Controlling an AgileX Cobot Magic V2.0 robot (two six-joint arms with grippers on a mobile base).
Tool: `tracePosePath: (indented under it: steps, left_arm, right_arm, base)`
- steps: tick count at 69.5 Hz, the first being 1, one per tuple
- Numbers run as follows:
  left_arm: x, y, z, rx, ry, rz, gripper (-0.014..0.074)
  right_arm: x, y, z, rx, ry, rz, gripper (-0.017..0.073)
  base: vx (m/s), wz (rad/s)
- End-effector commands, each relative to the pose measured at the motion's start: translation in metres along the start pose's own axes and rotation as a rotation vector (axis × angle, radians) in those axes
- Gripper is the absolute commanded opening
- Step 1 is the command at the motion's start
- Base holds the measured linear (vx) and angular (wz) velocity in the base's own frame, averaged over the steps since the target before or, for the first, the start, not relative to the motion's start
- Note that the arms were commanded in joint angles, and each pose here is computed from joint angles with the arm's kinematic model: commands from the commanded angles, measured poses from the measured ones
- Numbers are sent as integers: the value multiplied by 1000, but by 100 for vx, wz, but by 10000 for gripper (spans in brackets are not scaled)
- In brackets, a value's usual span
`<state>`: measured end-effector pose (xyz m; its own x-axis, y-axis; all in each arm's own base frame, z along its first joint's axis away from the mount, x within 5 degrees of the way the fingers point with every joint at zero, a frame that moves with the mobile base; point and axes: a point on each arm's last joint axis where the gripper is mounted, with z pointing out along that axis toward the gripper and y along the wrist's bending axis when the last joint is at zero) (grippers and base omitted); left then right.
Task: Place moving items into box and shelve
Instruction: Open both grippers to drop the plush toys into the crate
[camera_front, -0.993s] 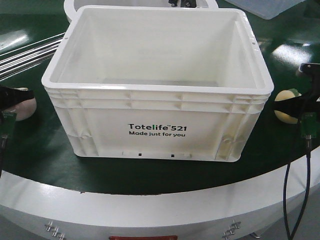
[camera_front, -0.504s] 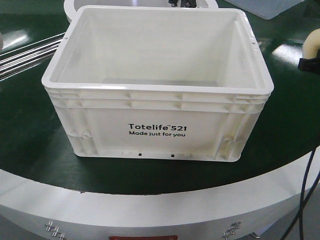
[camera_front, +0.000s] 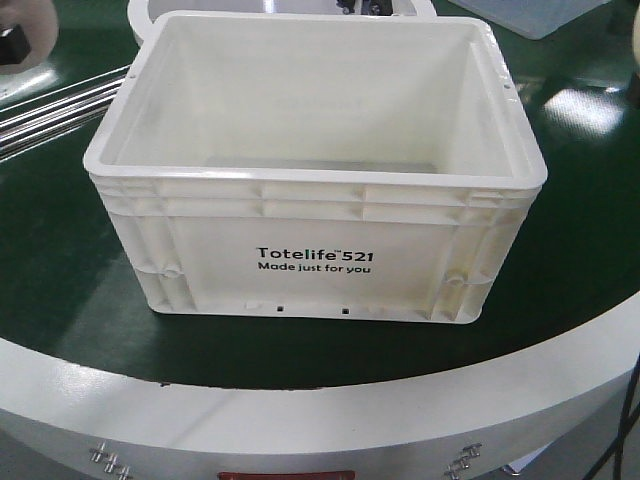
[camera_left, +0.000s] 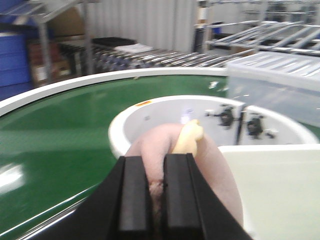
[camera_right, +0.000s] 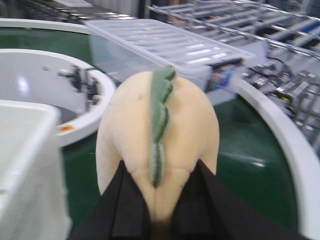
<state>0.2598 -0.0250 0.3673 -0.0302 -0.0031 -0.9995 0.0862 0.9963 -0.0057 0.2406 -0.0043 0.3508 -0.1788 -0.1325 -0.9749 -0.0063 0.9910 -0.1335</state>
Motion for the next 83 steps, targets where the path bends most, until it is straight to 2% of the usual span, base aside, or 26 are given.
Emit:
tracePosePath:
  steps: [1, 18, 24, 29, 37, 44, 50, 56, 63, 68, 73, 83]
  left_arm:
    - [-34, -16, -5, 60, -158, -9, -7]
    - [-34, -75, -3, 276, -152, -17, -7]
    - [-27, -92, 1, 329, -137, -16, -7]
    - [-22, -100, 5, 351, -136, -17, 0]
    - [-15, -105, 11, 359, -123, -14, 60]
    - [-12, -106, 13, 359, -113, -12, 178]
    - [-11, -107, 14, 358, -112, -12, 308]
    - [-11, -107, 14, 358, -113, -13, 449]
    - [-11, -107, 14, 358, -112, -13, 568]
    - [-11, -107, 14, 358, -112, -13, 613]
    - [-11, -107, 15, 358, -109, -16, 622]
    - [-13, -101, 13, 342, -66, -48, 598]
  right_arm:
    - [-23, 13, -9, -43, -142, -26, -7]
    - [-28, 73, -15, -289, -185, -49, -4]
    - [-28, 92, -16, -358, -198, -57, -4]
    - [-28, 102, -16, -395, -215, -58, -2]
    - [-26, 115, -15, -433, -229, -63, 29]
    - [-24, 116, -13, -434, -219, -66, 107]
    - [-24, 116, -13, -435, -215, -67, 217]
    - [-24, 116, -13, -435, -215, -68, 372]
    - [-24, 116, -13, -435, -216, -67, 551]
    - [-24, 116, -13, -435, -215, -65, 643]
    - [-24, 116, -13, -435, -210, -49, 684]
    - [-23, 111, -10, -415, -183, 37, 666]
  base:
    - [0, 0]
    - [0, 0]
    - [0, 0]
    - [0, 0]
    - [0, 0]
    - [0, 0]
    - [0, 0]
    - [0, 0]
    - [0, 0]
    - [0, 0]
    - [0, 0]
    - [0, 0]
